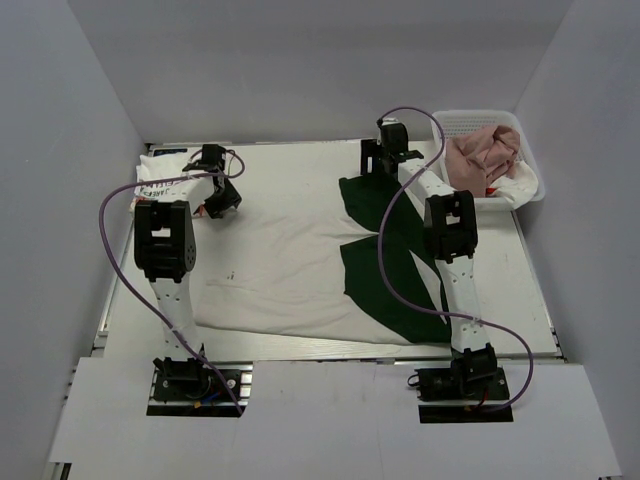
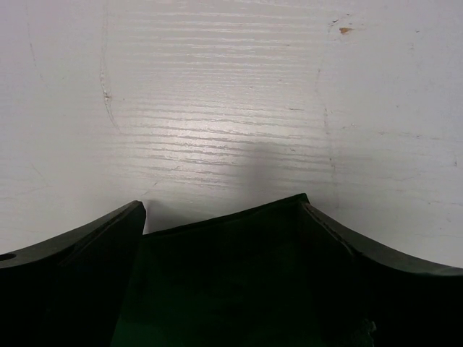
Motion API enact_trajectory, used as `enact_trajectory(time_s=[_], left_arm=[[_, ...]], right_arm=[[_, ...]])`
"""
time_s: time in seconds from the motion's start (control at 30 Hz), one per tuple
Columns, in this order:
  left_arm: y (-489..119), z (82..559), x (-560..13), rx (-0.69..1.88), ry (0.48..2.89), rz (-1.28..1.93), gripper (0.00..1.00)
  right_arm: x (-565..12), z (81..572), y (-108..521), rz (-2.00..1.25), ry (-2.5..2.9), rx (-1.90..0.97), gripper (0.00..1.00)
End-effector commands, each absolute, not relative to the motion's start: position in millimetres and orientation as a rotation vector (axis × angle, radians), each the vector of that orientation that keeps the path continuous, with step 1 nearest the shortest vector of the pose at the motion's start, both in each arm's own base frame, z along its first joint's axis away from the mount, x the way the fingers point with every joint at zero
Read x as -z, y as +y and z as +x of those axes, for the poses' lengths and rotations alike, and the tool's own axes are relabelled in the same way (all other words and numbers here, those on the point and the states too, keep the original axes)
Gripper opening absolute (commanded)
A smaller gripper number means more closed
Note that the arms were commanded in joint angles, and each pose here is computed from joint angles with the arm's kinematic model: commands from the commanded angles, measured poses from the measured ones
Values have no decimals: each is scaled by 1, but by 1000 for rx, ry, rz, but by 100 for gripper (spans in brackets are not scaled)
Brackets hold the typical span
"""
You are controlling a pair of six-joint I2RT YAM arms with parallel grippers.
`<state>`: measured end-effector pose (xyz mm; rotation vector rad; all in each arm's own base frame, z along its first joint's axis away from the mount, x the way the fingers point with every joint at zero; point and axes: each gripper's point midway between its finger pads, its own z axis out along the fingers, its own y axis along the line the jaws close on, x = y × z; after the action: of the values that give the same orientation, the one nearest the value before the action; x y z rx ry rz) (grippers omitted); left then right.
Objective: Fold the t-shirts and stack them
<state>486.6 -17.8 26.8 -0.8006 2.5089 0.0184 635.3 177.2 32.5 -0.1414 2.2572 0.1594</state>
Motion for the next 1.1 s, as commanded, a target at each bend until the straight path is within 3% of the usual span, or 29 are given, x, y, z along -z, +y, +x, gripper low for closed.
enact_trajectory(time_s=[0.0,0.33,0.53,0.67,0.73,0.77,0.8,0.83,0.93,1.07], left_arm=[[-13,498,-40,-25,2492,-789,61],[-10,502,-59,-67,2458,-759,61],[-26,485,-22,-25,2581,-731,47],[-29,469,2,-56,2653,-729,36],[-28,457,12,-71,2682,-748,32],[-28,454,14,-75,2690,-749,17],[-28,449,14,-81,2700,-750,7],[-28,449,14,-78,2697,-763,0],[-28,451,-3,-61,2664,-758,0],[-29,458,-32,-26,2599,-763,0]], right_arm=[[-34,637,178,-116,2248,-219,90],[-29,628,179,-130,2269,-230,89],[-30,622,176,-143,2282,-215,87],[-31,616,175,-157,2287,-209,78],[-35,613,179,-168,2284,-240,69],[-32,609,178,-170,2292,-243,62],[-36,606,181,-182,2286,-263,43],[-34,603,183,-188,2285,-268,34],[-48,602,190,-256,2243,-308,3],[-71,601,192,-276,2202,-309,0]])
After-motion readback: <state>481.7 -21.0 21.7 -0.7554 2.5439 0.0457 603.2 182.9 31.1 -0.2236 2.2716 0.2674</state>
